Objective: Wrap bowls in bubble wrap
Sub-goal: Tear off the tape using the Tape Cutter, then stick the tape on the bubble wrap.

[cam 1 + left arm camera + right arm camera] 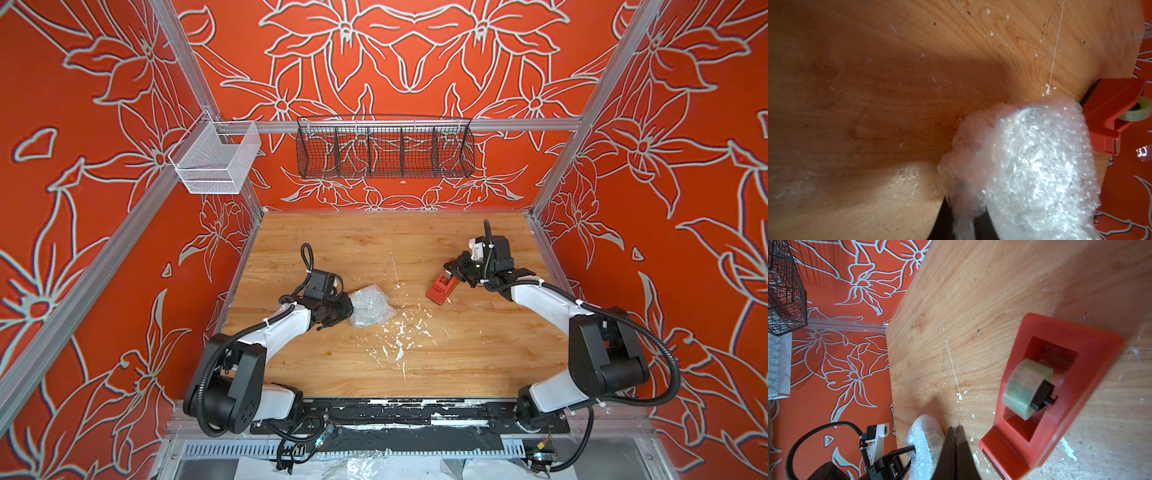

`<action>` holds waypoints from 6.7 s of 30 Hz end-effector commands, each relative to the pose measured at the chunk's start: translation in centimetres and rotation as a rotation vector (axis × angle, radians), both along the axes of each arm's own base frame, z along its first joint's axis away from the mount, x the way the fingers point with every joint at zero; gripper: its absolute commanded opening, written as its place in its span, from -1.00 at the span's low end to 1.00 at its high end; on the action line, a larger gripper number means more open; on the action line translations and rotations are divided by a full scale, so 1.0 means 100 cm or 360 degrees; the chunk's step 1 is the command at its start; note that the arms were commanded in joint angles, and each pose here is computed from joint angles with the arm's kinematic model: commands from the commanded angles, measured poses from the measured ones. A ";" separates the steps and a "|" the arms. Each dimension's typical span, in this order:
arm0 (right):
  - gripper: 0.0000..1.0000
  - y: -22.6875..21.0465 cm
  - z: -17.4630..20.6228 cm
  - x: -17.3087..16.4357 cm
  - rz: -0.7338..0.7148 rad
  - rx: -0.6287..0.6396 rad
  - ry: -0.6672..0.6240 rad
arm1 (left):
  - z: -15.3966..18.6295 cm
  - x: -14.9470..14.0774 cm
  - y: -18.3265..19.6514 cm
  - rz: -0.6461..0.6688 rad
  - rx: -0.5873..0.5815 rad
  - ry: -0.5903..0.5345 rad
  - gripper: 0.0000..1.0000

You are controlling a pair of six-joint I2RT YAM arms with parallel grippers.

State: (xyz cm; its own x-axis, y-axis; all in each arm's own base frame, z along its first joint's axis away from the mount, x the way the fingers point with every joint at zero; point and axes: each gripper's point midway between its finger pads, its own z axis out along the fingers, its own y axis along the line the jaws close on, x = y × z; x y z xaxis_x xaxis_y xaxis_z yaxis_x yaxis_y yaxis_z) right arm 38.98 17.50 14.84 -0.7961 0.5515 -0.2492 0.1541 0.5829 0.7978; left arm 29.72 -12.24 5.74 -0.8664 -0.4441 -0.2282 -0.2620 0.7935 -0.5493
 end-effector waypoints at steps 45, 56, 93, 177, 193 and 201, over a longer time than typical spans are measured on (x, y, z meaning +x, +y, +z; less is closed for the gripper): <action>-1.00 0.014 -0.109 -0.079 -0.0118 -0.0058 0.0293 | -0.003 -0.010 -0.016 -0.0052 -0.0042 0.0075 -1.00; -1.00 0.007 -0.145 -0.072 -0.0209 -0.0066 0.0374 | 0.002 -0.011 -0.016 -0.0051 -0.0044 0.0054 -1.00; -1.00 0.180 0.048 -0.163 0.1027 0.0238 -0.0156 | -0.011 -0.013 -0.020 -0.0111 0.0109 0.0064 -1.00; -0.47 0.194 -0.080 -0.145 0.1073 -0.0539 -0.0076 | 0.015 -0.006 -0.023 -0.0095 0.0077 -0.0030 -1.00; 0.12 0.196 -0.030 -0.142 0.1094 -0.0510 -0.0394 | 0.015 -0.007 -0.023 -0.0106 0.0081 -0.0031 -1.00; 0.25 0.204 0.006 -0.145 0.1114 -0.0380 -0.0526 | 0.015 -0.007 -0.023 -0.0106 0.0085 -0.0032 -1.00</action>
State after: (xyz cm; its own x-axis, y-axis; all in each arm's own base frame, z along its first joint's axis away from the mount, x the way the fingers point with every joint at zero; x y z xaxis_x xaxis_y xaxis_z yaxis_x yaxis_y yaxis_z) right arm 24.99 37.44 13.62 -0.8255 -0.1476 -0.5448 -0.4911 0.6634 0.5645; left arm 28.64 -14.36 6.12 -0.8939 -0.3769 -0.2427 -0.2147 0.8353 -0.5061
